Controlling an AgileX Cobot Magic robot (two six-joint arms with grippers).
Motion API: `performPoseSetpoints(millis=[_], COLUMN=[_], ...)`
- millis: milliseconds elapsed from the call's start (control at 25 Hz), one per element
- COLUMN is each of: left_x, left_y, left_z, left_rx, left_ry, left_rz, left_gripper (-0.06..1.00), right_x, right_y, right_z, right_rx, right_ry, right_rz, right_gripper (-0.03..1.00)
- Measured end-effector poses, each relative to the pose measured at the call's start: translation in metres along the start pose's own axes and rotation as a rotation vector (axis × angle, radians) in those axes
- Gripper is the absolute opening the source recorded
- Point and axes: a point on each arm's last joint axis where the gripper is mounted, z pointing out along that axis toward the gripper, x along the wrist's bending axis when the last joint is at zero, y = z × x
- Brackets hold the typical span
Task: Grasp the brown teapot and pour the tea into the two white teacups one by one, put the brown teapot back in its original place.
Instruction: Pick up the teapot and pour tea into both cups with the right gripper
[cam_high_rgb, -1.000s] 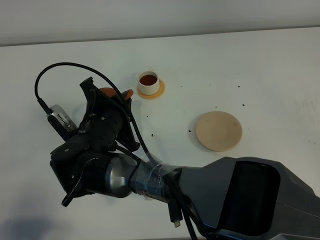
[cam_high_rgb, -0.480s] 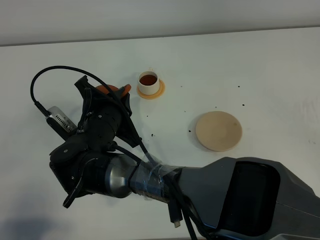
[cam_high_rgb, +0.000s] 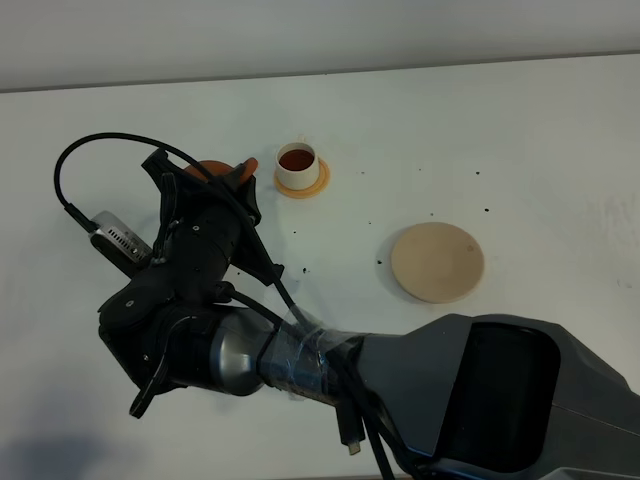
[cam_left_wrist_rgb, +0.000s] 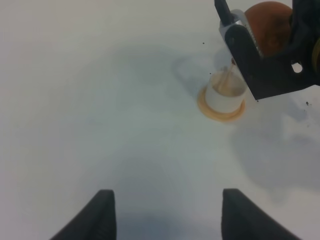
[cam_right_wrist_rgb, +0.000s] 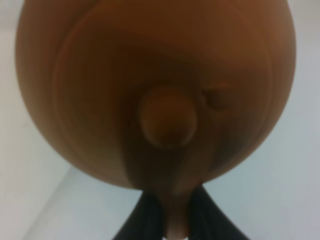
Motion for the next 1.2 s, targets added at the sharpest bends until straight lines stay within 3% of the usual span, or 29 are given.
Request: performPoseSetpoints(millis=[1200], left_x=[0.0000], left_y=[0.0000], left_z=[0.0000], left_rx=[0.000], left_ry=[0.000], left_rz=[0.001], left_gripper=[0.47], right_x=[-0.0049], right_y=[-0.0023], right_z=[-0.0001], right_rx=[0.029], right_ry=[-0.052], right_rz=[-0.133], right_gripper=[0.09])
